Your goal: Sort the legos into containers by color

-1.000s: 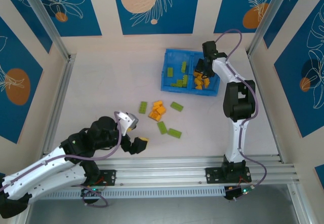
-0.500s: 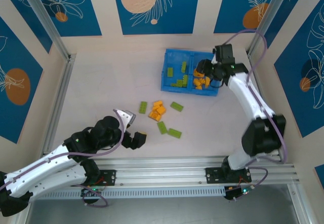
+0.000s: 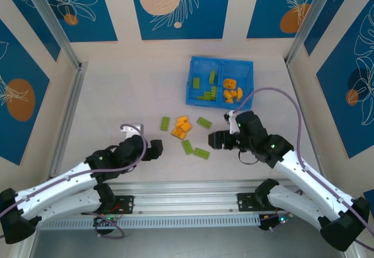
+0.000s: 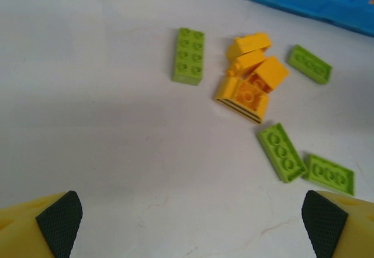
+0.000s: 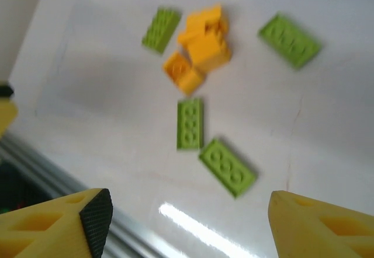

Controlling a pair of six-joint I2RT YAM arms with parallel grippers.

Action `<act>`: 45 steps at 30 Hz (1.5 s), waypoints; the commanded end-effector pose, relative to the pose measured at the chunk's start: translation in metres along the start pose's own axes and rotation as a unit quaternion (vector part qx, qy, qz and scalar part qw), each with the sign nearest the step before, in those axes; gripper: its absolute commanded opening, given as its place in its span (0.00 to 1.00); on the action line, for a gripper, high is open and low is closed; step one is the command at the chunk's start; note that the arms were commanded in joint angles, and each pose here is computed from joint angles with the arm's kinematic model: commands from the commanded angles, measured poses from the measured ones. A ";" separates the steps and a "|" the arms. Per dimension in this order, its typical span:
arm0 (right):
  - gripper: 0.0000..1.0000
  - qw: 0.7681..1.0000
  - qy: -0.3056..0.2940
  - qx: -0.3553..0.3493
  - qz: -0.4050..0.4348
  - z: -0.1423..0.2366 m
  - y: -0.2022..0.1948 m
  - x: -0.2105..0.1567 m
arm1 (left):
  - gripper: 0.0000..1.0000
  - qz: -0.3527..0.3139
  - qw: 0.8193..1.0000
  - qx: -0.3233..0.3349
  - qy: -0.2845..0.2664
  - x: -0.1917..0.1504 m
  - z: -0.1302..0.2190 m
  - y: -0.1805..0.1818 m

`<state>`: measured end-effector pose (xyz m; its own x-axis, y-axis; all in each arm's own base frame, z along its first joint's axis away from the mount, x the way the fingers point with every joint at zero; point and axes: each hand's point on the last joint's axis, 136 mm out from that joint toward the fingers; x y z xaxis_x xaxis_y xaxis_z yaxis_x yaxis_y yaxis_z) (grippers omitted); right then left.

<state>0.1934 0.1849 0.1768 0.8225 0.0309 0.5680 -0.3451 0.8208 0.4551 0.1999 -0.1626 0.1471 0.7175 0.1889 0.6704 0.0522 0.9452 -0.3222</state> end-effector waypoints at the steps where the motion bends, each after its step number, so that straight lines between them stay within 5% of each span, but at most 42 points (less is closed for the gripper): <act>1: 0.73 0.999 0.028 -0.002 -0.030 0.001 0.000 -0.021 | 0.98 0.092 0.995 0.023 -0.004 -0.001 -0.012 0.000; 6: 0.76 0.997 0.026 -0.031 -0.063 0.002 -0.009 -0.025 | 0.95 0.126 0.988 -0.037 0.081 -0.023 -0.044 -0.061; 13: 0.80 0.997 0.021 -0.033 -0.073 0.003 -0.011 -0.026 | 0.90 0.081 0.985 0.024 0.149 -0.047 -0.091 -0.104; 25: 0.81 0.994 0.003 -0.020 -0.108 0.028 -0.017 -0.045 | 0.82 0.066 0.970 0.108 0.205 -0.078 -0.151 -0.100; 39: 0.82 0.994 -0.008 -0.009 -0.105 0.042 -0.012 -0.042 | 0.32 0.044 0.954 0.121 0.271 -0.114 -0.154 -0.084; 45: 0.82 0.995 -0.007 -0.003 -0.101 0.045 -0.008 -0.041 | 0.19 0.040 0.958 0.116 0.261 -0.106 -0.144 -0.081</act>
<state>0.1454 0.1494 0.1677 0.8707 -0.1441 0.4702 -0.1544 0.8276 0.5396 0.2402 -0.3046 0.0226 0.9365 0.1932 0.2926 -0.1422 0.9721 -0.1867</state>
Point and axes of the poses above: each hand's point on the last joint's axis, 136 mm out from that joint toward the fingers, its own z axis back along the fingers, its own y axis along the line the jaws close on, x = y × z, and after that the axes turned 1 degree about z, right-handed
